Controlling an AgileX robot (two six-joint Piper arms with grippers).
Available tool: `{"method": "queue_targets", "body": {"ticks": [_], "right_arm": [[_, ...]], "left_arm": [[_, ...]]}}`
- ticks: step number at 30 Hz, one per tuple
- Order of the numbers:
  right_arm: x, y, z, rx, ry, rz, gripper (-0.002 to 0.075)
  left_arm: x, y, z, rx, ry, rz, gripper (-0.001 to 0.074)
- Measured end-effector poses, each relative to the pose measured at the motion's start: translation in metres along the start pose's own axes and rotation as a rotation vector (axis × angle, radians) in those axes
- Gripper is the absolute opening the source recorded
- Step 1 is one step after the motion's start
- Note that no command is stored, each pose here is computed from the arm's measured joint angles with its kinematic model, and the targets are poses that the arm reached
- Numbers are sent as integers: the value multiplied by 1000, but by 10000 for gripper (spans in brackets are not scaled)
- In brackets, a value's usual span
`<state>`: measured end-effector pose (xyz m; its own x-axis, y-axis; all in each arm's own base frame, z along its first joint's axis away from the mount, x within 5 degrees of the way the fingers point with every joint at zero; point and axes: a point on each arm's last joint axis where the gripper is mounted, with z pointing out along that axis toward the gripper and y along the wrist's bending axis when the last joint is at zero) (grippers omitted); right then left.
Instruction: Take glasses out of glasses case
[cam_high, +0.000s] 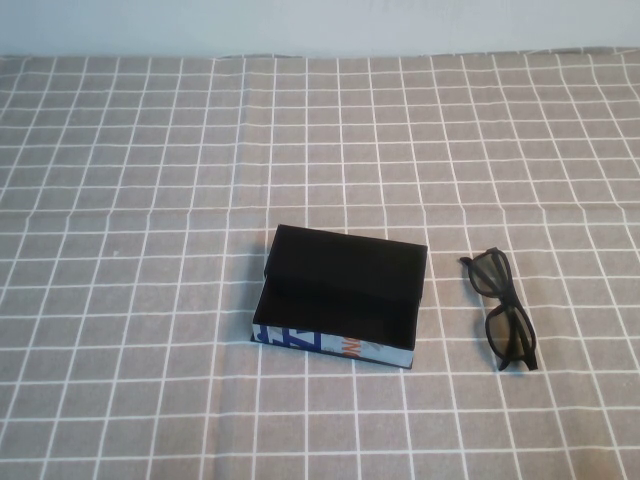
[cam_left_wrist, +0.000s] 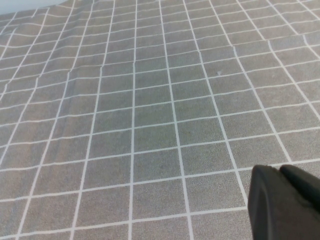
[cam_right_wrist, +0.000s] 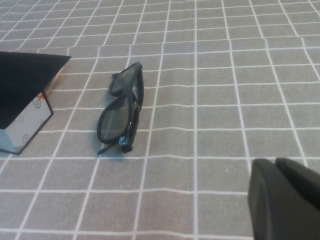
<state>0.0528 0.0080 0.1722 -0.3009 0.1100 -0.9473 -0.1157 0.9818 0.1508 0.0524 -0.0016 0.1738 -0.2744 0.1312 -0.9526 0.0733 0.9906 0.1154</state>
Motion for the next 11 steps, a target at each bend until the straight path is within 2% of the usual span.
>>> {"method": "queue_targets", "body": {"ticks": [11], "right_arm": [[0, 0, 0, 0, 0, 8, -18]], "left_arm": [[0, 0, 0, 0, 0, 0, -4]]}}
